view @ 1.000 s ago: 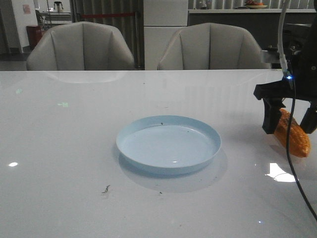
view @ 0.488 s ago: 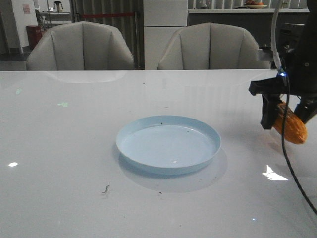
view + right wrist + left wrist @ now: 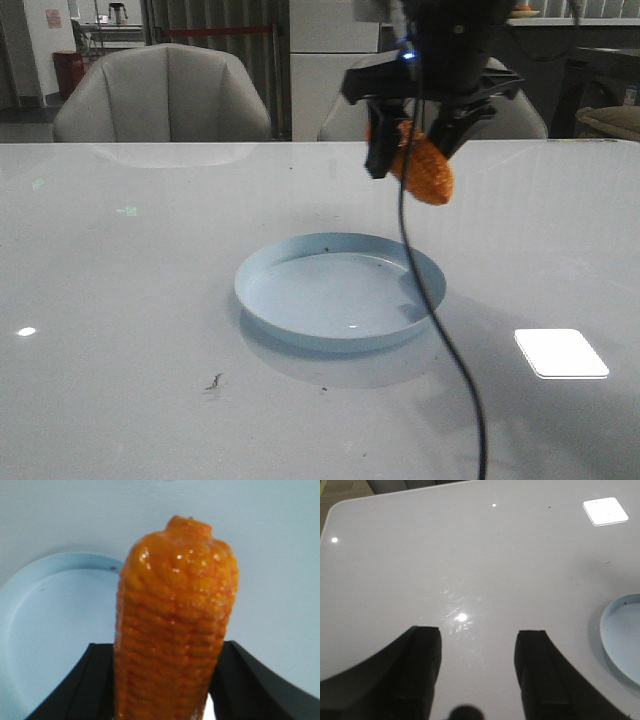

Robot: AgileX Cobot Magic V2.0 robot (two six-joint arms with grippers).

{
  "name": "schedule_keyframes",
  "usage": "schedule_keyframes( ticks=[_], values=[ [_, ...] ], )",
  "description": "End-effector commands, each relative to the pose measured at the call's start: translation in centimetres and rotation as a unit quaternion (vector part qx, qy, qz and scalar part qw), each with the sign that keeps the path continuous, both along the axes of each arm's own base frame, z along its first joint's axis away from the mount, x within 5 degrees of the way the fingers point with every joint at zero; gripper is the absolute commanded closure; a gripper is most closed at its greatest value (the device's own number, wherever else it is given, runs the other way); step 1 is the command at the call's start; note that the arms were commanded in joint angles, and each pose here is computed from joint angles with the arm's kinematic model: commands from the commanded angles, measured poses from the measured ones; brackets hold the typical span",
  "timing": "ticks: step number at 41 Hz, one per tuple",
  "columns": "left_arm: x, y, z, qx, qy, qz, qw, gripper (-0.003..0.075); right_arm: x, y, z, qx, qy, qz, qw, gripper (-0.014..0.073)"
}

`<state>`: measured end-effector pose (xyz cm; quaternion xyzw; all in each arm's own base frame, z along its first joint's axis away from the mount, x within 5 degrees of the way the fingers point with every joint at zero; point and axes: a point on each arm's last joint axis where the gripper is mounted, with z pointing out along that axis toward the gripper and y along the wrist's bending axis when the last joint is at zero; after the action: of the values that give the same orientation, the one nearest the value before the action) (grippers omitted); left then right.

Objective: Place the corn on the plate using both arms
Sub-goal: 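Lift the corn with the right gripper and lower it onto the plate, then open the right gripper and raise it off the corn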

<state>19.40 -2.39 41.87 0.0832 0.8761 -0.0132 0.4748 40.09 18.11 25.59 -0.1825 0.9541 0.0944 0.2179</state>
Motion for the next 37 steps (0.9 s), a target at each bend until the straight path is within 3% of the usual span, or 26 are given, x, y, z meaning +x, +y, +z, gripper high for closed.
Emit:
schedule_keyframes(
  ticks=[1, 13, 18, 26, 32, 37],
  values=[
    [-0.3, 0.0, 1.8, -0.019, -0.062, 0.001, 0.998, 0.0316, -1.0, 2.4, 2.2, 0.017, -0.035, 0.031, 0.999, 0.0317],
    [-0.4, 0.0, 1.7, -0.017, -0.051, 0.001, 0.999, 0.0316, -1.5, 5.8, -2.7, -0.013, 0.02, 0.07, 0.997, 0.0314],
    [-0.4, 0.0, 1.6, -0.016, -0.045, 0.001, 0.999, 0.0316, -1.4, 5.8, -3.5, -0.02, 0.029, 0.07, 0.997, 0.0235],
    [-0.5, 0.0, 1.5, -0.018, -0.043, 0.001, 0.999, 0.0317, -1.4, 5.8, -3.5, -0.02, 0.027, 0.071, 0.997, 0.0],
    [-0.5, 0.0, 1.5, -0.018, -0.043, 0.001, 0.999, 0.0316, -1.3, 5.9, -2.5, -0.021, 0.028, 0.073, 0.997, -0.002],
    [-0.5, 0.0, 1.5, -0.018, -0.043, 0.001, 0.999, 0.0316, -1.2, 5.0, 1.1, -0.021, 0.015, 0.07, 0.997, -0.002]
  ],
)
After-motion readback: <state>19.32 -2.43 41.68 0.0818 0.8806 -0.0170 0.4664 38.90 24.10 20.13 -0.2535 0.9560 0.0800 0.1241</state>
